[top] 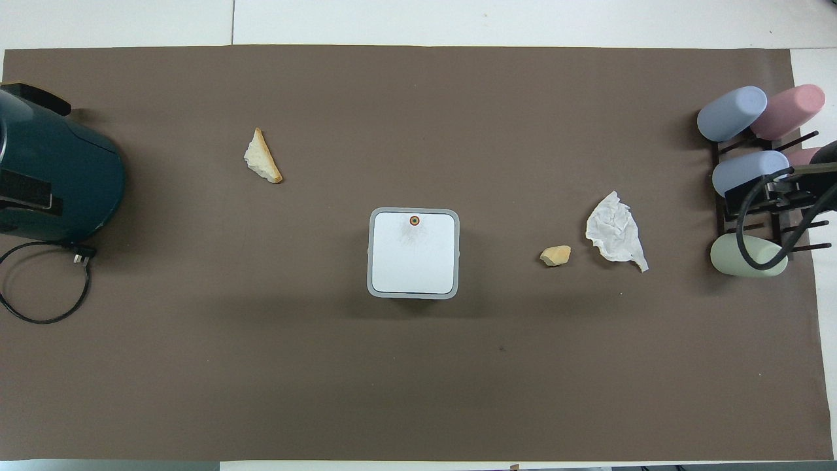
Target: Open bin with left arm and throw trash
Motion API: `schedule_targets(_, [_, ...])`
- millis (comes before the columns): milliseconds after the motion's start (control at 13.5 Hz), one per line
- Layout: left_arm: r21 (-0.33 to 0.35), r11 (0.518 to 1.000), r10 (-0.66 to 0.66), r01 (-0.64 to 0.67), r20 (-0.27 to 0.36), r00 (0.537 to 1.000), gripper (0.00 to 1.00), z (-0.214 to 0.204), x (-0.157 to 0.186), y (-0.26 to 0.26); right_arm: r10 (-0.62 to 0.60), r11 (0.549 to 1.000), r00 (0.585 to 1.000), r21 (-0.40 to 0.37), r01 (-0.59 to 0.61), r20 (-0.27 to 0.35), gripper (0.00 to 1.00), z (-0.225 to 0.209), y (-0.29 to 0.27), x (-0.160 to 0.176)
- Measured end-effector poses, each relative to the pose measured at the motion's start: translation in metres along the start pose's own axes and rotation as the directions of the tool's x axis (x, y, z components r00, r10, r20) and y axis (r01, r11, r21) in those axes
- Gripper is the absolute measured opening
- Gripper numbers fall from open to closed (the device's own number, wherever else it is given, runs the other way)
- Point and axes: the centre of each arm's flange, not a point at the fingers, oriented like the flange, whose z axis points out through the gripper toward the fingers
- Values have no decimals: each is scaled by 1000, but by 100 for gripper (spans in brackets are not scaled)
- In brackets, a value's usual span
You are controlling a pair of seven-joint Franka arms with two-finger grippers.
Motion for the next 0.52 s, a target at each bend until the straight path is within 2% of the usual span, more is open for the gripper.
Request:
schedule_targets(370, [1, 1000, 13, -13, 3, 1000, 100, 0, 0, 7, -6, 1000, 1000, -1, 6, -6, 100, 0, -3, 1])
schedule_targets(519, [2, 999, 32, -32, 4, 999, 100, 1, 0, 19, -20, 1000, 997, 5, 20, -71, 100, 9, -12, 9])
